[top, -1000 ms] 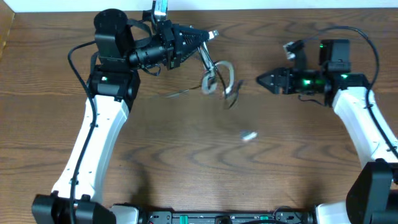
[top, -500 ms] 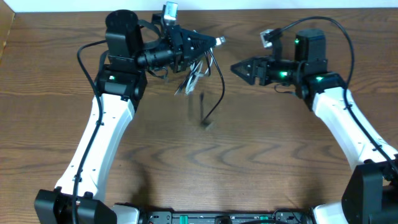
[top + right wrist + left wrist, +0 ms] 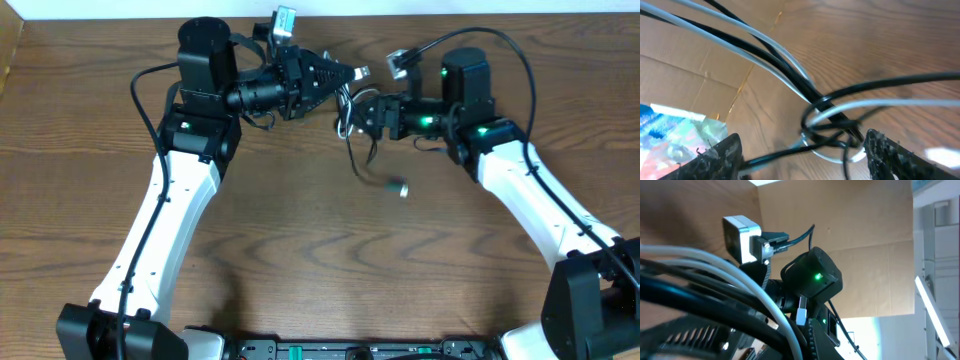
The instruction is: Untangle cables
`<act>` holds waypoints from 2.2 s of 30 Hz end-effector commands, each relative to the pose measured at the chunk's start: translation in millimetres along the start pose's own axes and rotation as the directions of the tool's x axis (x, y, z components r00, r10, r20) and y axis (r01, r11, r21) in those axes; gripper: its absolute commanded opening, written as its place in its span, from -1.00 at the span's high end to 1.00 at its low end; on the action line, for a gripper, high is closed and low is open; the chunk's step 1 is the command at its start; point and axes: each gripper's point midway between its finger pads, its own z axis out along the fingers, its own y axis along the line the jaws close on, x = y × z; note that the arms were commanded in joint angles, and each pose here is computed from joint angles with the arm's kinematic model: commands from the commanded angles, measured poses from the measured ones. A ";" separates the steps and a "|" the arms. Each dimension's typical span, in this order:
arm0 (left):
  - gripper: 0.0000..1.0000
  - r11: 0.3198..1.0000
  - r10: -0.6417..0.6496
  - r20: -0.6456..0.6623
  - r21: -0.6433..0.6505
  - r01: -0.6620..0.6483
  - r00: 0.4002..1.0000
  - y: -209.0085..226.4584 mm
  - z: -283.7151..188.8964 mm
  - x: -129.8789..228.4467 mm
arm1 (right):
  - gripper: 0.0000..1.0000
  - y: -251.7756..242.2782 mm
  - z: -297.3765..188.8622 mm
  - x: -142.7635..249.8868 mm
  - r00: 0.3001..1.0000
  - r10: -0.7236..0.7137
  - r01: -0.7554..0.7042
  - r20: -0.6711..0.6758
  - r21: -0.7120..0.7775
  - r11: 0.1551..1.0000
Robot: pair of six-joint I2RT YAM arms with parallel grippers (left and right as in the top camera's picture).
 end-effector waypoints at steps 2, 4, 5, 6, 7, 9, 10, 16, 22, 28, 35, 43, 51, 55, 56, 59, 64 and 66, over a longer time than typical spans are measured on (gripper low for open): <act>0.85 0.998 0.053 -0.048 0.036 -0.052 0.997 -13.9 2.5 7.0 | -0.49 -7.6 16.9 1.0 1.000 -0.029 0.029 0.002 0.033 0.999; 0.85 0.998 0.055 -0.070 0.045 -0.052 0.996 -15.7 4.6 12.1 | -0.48 -18.4 23.7 -1.1 1.000 -0.012 0.010 0.022 0.069 0.998; 0.85 0.997 0.056 -0.083 0.050 -0.052 0.995 -16.8 5.6 15.0 | -0.47 -22.8 27.6 -2.7 0.999 -0.007 0.004 0.033 0.077 0.997; 0.85 0.997 0.057 -0.091 0.053 -0.052 0.994 -17.4 6.4 16.7 | -0.47 -25.5 29.5 -3.4 0.999 -0.002 -0.002 0.039 0.083 0.997; 0.85 0.997 0.058 -0.101 0.058 -0.052 0.993 -18.4 6.9 19.0 | -0.46 -30.8 32.6 -4.4 0.999 0.009 -0.013 0.048 0.092 0.996; 0.85 0.997 0.058 -0.116 0.064 -0.051 0.992 -19.5 7.6 22.1 | -0.45 -38.0 39.1 -4.5 0.998 0.016 -0.021 0.055 0.091 0.996; 0.85 0.996 0.059 -0.122 0.067 -0.051 0.991 -20.0 7.4 23.1 | -0.44 -41.2 41.8 -3.9 0.998 0.025 -0.030 0.056 0.090 0.996; 0.85 0.995 0.061 -0.152 0.082 -0.049 0.987 -22.2 6.5 28.4 | -0.36 -70.0 53.2 13.2 0.996 0.087 -0.089 0.023 0.143 0.986; 0.85 0.997 0.018 -0.136 0.073 -0.008 0.991 -20.7 0.5 21.8 | -0.27 -136.3 25.2 36.8 0.961 0.267 -0.270 0.071 0.447 0.853; 0.85 0.996 -0.006 -0.081 0.091 0.013 0.997 -26.7 -18.0 1.2 | -0.25 -168.8 -4.1 58.4 0.931 0.356 -0.333 0.080 0.584 0.740; 0.85 0.987 0.037 -0.060 0.156 -0.027 0.998 -50.3 -40.4 -12.0 | -0.25 -194.6 -38.7 86.8 0.905 0.422 -0.332 0.057 0.716 0.614; 0.85 0.988 0.034 0.007 0.150 -0.035 0.999 -48.9 -62.7 -30.3 | -0.21 -209.8 -70.5 107.9 0.869 0.492 -0.340 0.056 0.791 0.508; 0.85 0.983 0.136 0.033 0.122 -0.139 0.990 -36.9 -71.3 -34.6 | 0.16 -200.5 -74.2 120.0 0.860 0.506 -0.290 -0.057 0.763 0.578; 0.85 0.994 0.104 0.014 0.038 -0.104 0.994 -1.5 -56.7 -24.2 | 0.20 -184.1 -71.3 117.9 0.861 0.499 -0.286 -0.096 0.719 0.633; 0.85 0.996 0.090 0.026 -0.004 -0.090 0.996 10.8 -53.9 -23.2 | 0.20 -180.1 -71.6 116.9 0.863 0.495 -0.284 -0.102 0.711 0.643; 0.85 0.981 0.069 0.091 -0.188 -0.051 0.993 54.4 -52.1 -24.6 | 0.14 -154.7 -68.7 107.4 0.886 0.437 -0.251 -0.156 0.631 0.734; 0.85 0.886 0.112 0.170 -0.463 -0.021 0.979 106.8 -61.4 -29.6 | -0.03 -87.3 -64.5 80.1 0.940 0.268 -0.173 -0.209 0.384 0.907; 0.85 0.848 0.143 0.178 -0.529 -0.028 0.974 117.8 -64.8 -31.1 | -0.11 -66.0 -69.9 70.5 0.958 0.210 -0.136 -0.197 0.333 0.933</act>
